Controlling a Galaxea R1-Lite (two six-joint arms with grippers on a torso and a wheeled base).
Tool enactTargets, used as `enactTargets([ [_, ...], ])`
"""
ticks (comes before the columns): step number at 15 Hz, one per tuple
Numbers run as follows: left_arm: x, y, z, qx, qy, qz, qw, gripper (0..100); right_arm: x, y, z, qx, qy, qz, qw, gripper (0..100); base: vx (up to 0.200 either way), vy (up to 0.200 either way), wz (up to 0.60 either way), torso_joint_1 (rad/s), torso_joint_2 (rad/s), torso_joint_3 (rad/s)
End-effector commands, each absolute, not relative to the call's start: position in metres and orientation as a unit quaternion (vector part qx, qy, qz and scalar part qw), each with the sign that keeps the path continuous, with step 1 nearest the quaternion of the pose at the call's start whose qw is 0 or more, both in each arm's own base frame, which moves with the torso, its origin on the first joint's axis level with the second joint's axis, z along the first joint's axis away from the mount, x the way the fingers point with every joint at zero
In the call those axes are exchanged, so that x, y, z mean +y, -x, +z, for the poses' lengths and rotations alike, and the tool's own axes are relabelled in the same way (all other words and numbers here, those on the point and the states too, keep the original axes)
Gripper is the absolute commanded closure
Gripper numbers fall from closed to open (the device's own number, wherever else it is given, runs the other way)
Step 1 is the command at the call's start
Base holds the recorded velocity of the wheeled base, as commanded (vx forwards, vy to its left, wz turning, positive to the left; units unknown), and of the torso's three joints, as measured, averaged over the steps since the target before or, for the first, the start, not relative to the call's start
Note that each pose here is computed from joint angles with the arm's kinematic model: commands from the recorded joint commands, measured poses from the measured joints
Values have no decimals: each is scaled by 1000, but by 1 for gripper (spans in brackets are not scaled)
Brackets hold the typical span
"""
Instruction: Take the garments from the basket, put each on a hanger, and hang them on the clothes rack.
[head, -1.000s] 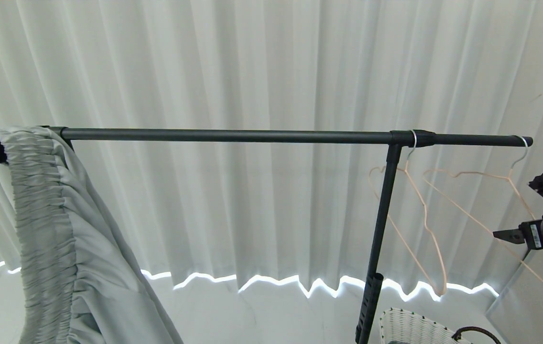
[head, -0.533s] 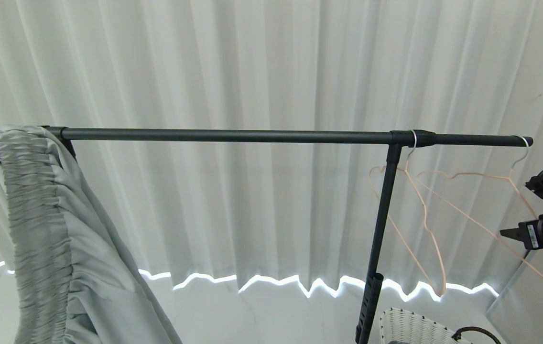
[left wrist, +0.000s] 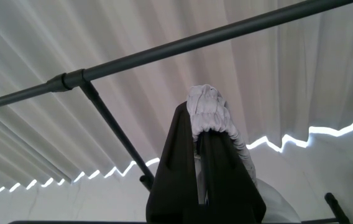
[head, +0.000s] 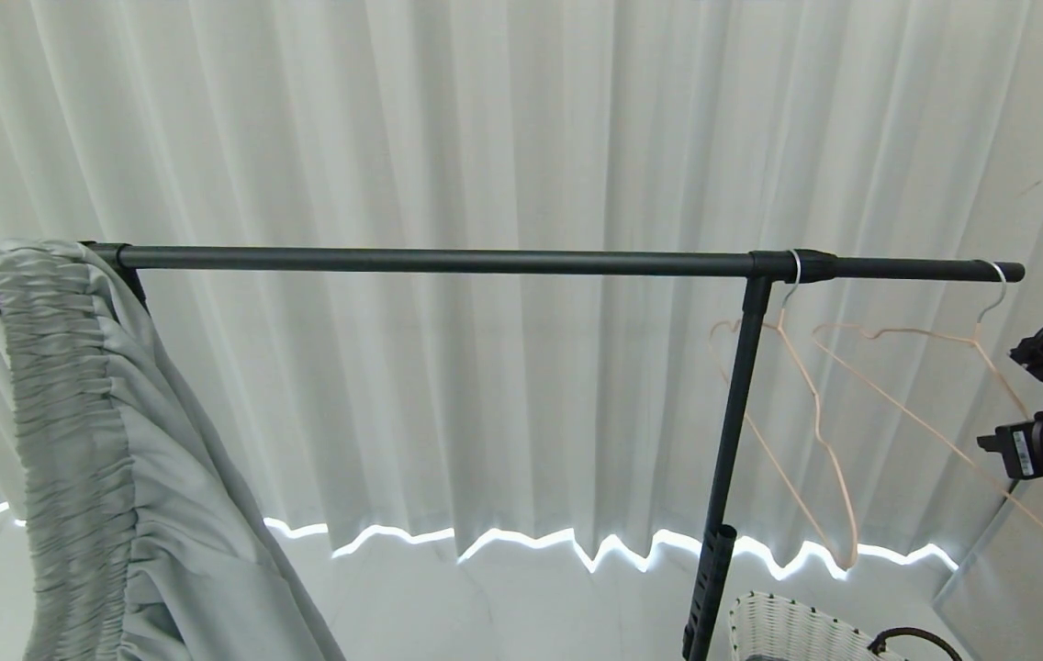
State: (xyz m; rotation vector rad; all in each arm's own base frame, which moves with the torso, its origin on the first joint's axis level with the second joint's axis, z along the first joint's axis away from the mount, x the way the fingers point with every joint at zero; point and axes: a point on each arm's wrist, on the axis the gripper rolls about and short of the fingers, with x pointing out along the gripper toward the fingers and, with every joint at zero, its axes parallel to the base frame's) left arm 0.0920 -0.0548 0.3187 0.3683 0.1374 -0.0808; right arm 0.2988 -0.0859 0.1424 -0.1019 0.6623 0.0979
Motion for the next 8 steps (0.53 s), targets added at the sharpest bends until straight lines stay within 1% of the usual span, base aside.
enactTargets([
  [1,-55,-92,318,69,-184,-40,980,100,-85,-298,146,318,49,51,945,100,0,0,0,0,0,0],
  [5,-55,-92,318,69,-181,-40,980,100,-80,-285,166,287,18,54,956,100,0,0,0,0,0,0],
  [8,-54,-92,316,72,-183,-41,980,100,-75,-274,177,274,8,50,961,100,0,0,0,0,0,0],
])
